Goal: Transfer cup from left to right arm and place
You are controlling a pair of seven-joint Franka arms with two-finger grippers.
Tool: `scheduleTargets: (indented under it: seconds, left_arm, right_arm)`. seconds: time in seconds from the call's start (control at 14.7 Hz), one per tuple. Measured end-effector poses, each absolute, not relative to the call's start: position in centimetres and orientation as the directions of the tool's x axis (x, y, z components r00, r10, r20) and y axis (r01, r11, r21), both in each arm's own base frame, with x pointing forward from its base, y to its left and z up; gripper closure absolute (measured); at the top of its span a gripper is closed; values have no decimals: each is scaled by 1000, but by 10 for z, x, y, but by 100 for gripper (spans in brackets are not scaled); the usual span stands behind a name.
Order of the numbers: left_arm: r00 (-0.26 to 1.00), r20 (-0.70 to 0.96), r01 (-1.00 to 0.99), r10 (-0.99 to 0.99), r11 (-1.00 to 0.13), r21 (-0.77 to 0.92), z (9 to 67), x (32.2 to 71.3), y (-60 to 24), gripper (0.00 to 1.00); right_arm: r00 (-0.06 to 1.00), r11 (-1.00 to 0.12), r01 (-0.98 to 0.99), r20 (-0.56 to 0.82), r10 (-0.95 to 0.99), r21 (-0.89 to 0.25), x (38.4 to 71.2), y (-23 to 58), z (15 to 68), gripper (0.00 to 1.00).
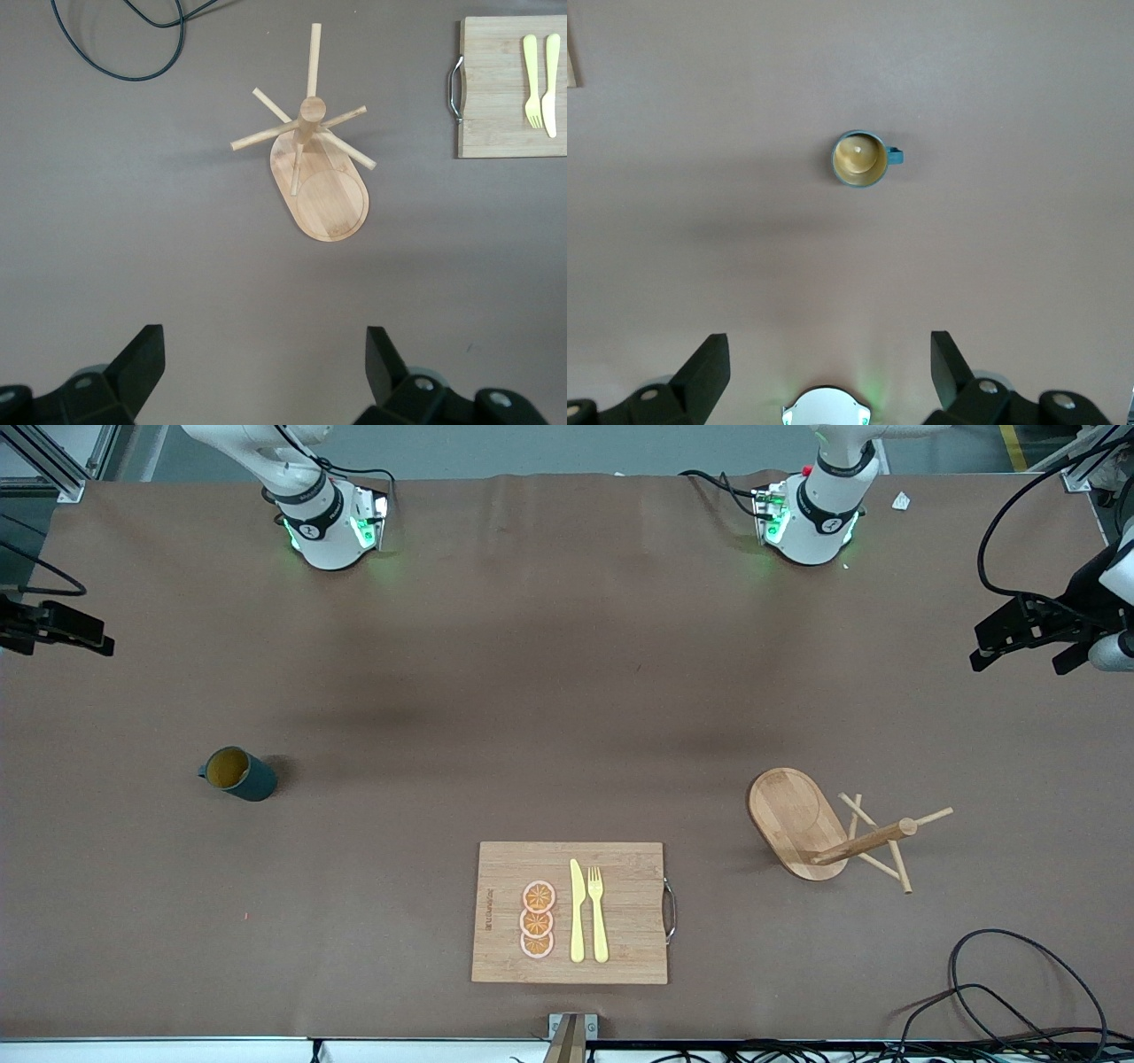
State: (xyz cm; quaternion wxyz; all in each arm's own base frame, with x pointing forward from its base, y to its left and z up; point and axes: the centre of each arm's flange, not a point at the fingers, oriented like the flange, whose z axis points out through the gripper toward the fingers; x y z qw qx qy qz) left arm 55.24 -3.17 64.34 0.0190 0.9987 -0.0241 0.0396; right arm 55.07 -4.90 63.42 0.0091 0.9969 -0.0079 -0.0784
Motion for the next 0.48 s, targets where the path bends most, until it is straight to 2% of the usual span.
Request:
scheduleTargets:
  seconds: [0.48]
  left_arm:
    - [996, 80, -50, -47, -998, 36, 643, 552, -32, 0]
  right_arm:
    - [983, -1000, 23, -183, 20, 17, 558, -24, 608, 0]
